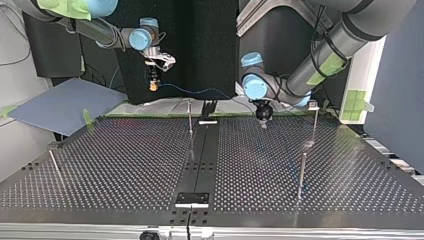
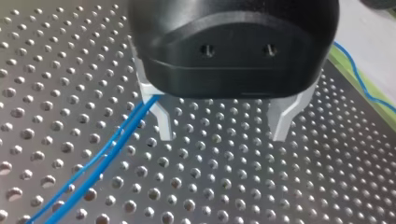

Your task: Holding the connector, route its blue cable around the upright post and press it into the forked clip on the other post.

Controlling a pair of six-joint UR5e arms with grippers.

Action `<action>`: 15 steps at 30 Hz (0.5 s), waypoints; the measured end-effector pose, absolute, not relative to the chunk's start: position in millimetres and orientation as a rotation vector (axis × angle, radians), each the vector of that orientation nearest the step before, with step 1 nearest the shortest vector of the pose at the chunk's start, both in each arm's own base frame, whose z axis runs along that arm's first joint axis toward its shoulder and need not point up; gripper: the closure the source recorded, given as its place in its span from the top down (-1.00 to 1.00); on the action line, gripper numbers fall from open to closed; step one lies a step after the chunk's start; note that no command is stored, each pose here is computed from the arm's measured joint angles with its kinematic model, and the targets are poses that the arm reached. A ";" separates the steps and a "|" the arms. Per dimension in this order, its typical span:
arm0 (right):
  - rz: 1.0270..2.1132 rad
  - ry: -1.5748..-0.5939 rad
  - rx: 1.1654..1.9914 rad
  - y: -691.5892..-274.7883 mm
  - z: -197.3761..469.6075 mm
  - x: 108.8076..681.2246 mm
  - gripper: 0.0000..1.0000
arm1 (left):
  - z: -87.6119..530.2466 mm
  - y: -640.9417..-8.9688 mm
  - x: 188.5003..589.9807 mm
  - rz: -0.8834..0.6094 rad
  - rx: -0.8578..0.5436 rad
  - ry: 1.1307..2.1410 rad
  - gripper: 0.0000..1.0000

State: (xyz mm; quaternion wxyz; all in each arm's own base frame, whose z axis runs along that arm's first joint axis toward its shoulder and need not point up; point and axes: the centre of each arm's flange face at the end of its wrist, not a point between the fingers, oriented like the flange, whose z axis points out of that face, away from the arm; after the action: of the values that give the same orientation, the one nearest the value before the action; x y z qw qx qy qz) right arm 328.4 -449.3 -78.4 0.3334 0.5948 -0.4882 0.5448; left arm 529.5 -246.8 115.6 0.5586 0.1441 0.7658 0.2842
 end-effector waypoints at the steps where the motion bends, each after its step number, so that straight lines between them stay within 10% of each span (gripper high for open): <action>1: 1.422 -1.275 1.553 -449.3 -78.4 328.3 -1.00 | 115.5 -247.3 529.7 0.663 0.338 1.805 1.00; 15: 1.426 -1.278 1.556 -448.8 -78.5 329.0 -1.00 | 86.9 -254.0 535.0 0.606 0.346 1.835 1.00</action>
State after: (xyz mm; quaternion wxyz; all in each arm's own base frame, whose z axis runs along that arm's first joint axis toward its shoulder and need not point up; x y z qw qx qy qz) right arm 329.0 -448.8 -78.5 0.3307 0.5950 -0.4889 0.5456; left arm 535.0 -254.0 86.9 0.5558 0.1465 0.7770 0.2567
